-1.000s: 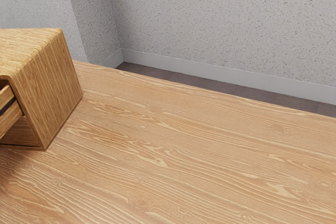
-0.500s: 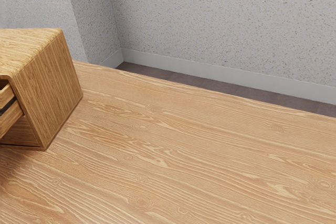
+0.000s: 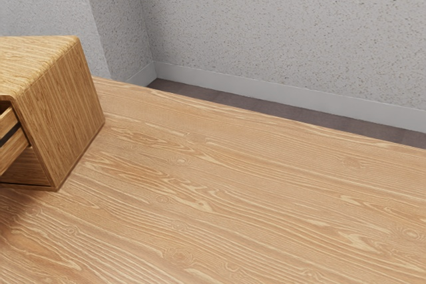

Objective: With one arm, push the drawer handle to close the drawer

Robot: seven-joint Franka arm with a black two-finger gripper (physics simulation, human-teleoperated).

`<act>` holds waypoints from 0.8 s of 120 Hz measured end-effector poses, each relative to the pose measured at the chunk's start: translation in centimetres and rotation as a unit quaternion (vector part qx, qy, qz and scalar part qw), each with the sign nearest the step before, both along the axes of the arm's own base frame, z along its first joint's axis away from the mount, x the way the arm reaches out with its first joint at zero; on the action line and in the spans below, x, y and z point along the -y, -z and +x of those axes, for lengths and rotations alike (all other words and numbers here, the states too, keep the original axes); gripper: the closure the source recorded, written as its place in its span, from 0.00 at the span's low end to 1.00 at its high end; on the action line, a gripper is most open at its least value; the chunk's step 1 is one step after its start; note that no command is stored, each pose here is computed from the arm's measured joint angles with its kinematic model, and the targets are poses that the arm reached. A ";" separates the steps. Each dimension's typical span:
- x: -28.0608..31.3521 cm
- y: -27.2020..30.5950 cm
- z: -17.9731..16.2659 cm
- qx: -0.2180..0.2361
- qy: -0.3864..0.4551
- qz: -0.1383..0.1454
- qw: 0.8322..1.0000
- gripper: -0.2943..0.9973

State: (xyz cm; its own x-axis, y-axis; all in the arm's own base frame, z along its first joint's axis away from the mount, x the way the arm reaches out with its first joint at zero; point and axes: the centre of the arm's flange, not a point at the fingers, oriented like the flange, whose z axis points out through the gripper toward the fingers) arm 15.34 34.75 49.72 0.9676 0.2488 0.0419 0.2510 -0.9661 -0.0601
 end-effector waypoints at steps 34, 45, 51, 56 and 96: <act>-0.3 -0.4 0.9 0.010 0.008 -0.003 1.000 0.78; -0.8 -0.2 1.6 0.015 0.012 -0.009 1.000 0.81; -1.0 -0.4 2.0 0.018 0.015 -0.009 1.000 0.81; -0.9 -0.5 2.5 0.018 0.019 -0.008 1.000 0.82; -2.2 -1.1 6.4 0.026 0.029 -0.009 0.999 0.83</act>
State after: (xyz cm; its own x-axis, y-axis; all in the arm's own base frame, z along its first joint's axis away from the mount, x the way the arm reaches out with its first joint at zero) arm 21.75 36.99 50.80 0.9772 0.1934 0.0878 0.1967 -0.9800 -0.0303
